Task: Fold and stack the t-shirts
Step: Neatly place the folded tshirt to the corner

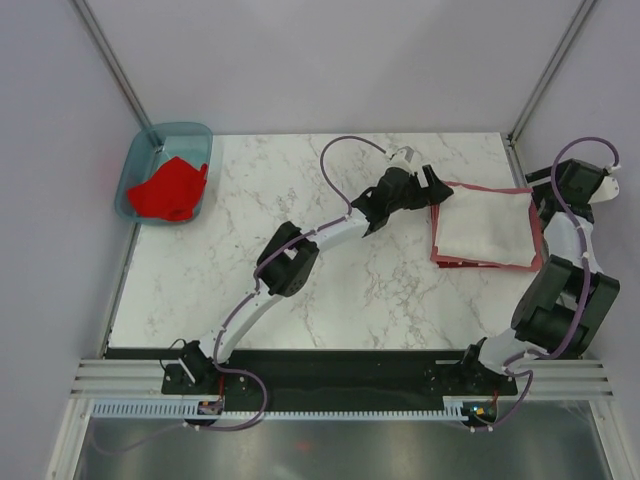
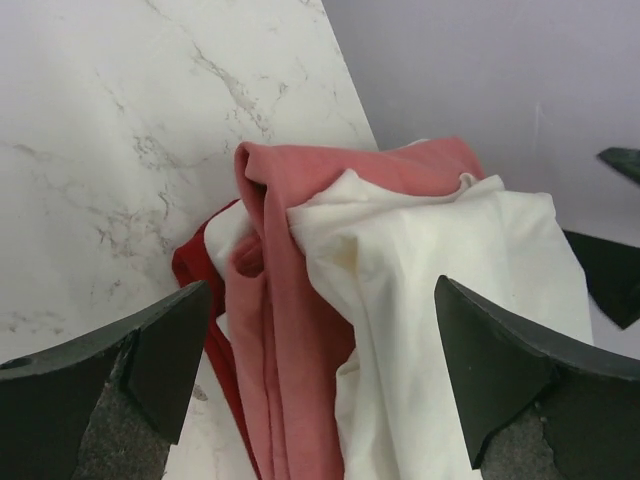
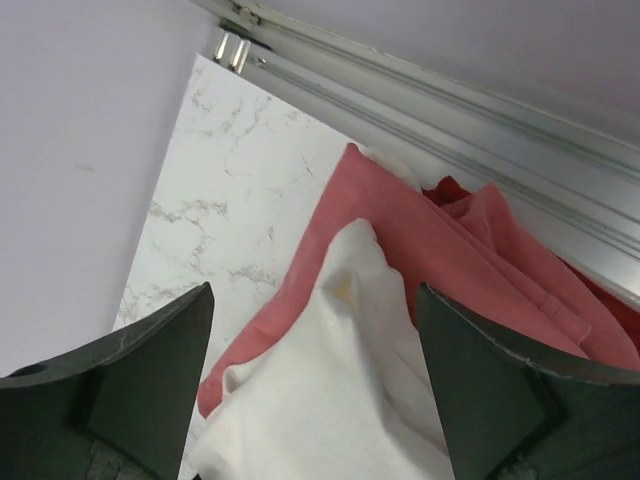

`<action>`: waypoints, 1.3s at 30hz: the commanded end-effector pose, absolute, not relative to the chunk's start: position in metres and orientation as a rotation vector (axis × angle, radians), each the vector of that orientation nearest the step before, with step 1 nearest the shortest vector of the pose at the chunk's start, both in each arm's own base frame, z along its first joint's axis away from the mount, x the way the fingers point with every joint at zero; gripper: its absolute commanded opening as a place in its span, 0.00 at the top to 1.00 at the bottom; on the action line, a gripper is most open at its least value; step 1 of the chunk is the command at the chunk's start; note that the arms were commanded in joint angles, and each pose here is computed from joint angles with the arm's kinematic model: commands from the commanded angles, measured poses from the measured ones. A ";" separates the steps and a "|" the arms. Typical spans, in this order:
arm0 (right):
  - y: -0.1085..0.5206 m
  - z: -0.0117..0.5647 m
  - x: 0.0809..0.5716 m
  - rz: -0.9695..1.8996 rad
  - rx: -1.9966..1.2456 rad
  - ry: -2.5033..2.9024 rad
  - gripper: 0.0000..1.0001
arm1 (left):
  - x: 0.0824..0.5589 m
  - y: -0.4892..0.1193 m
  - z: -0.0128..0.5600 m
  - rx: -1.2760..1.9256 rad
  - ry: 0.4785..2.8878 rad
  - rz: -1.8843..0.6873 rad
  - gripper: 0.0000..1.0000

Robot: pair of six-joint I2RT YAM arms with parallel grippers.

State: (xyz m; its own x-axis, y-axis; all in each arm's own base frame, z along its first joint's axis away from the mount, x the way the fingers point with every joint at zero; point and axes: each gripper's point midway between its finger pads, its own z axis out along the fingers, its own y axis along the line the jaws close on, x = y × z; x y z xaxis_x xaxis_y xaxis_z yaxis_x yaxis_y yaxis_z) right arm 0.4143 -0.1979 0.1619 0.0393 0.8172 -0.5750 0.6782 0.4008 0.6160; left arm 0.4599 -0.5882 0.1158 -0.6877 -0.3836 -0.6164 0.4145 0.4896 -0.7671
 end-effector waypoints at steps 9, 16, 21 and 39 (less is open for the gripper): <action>-0.146 0.276 0.406 0.127 0.991 1.625 0.38 | 0.436 -0.563 0.225 0.116 1.760 -1.300 0.00; -0.140 0.208 0.395 0.356 1.112 1.663 0.68 | 0.414 -0.552 0.223 0.123 1.797 -1.347 0.00; -0.152 0.156 0.404 0.524 1.224 1.626 0.80 | 0.407 -0.552 0.222 0.139 1.809 -1.377 0.00; -0.109 0.287 0.380 0.114 0.865 1.565 0.47 | 0.380 -0.410 0.280 0.093 1.909 -1.010 0.00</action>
